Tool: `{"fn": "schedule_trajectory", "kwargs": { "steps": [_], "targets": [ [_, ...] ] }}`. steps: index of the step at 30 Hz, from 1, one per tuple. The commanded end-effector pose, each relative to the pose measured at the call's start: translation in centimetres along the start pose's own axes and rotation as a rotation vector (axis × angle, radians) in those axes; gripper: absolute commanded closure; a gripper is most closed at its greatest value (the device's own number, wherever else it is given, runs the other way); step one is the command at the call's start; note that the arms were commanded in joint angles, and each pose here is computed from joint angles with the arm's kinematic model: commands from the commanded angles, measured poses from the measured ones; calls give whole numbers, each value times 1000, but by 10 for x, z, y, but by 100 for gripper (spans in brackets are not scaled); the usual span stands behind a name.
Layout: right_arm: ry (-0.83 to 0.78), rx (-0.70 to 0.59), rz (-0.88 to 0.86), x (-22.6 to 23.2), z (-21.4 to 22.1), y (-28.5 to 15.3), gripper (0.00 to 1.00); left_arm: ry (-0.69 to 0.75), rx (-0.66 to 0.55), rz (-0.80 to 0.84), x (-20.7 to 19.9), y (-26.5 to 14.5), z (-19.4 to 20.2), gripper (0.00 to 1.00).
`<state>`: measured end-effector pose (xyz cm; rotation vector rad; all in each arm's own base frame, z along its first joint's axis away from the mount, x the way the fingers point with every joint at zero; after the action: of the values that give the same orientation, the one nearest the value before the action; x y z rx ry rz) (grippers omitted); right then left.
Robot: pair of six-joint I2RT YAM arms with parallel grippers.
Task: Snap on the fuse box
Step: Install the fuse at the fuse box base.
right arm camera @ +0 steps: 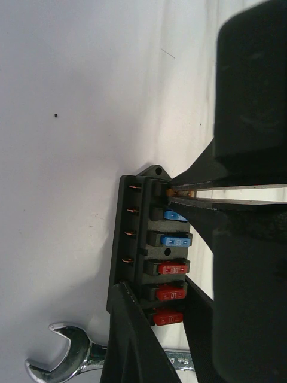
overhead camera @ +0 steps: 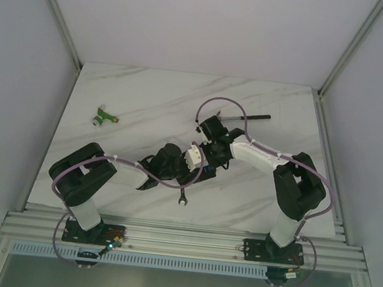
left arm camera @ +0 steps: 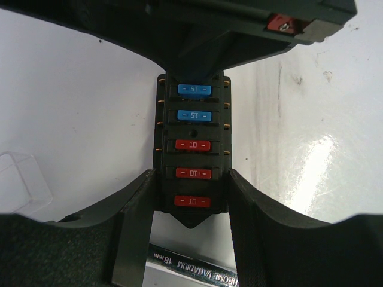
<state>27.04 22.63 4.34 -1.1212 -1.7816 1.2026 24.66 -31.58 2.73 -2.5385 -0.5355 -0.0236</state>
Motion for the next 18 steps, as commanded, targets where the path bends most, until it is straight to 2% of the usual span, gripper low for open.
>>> {"fn": "schedule_trajectory", "kwargs": {
  "steps": [1, 7, 12, 15, 18],
  "targets": [
    [-58, 475, 202, -48, 124, 51, 100, -29, 110, 33, -9, -1, 31, 56],
    [-86, 451, 223, -37, 112, 70, 100, -27, 106, 31, -8, -2, 30, 56],
    [-72, 315, 146, -19, 78, 43, 99, -27, 93, 28, -9, -4, 27, 55],
    [-54, 191, 77, -6, 49, 13, 88, -28, 91, 30, -9, -4, 27, 54],
    [-33, 98, 19, 5, 26, -10, 82, -29, 86, 31, -9, -5, 26, 49]
  ]
}}
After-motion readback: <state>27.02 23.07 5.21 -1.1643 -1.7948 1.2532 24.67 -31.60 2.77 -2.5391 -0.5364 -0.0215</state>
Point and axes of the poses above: each gripper's point midway between its finger pads, its own y axis out along the fingers, its own x axis along the line the jaws close on, z = x × y, the point moved 1 cm from there along -y, back along the fingers, and after that the axes turned 11 degrees about y, right-handed, at the moved point
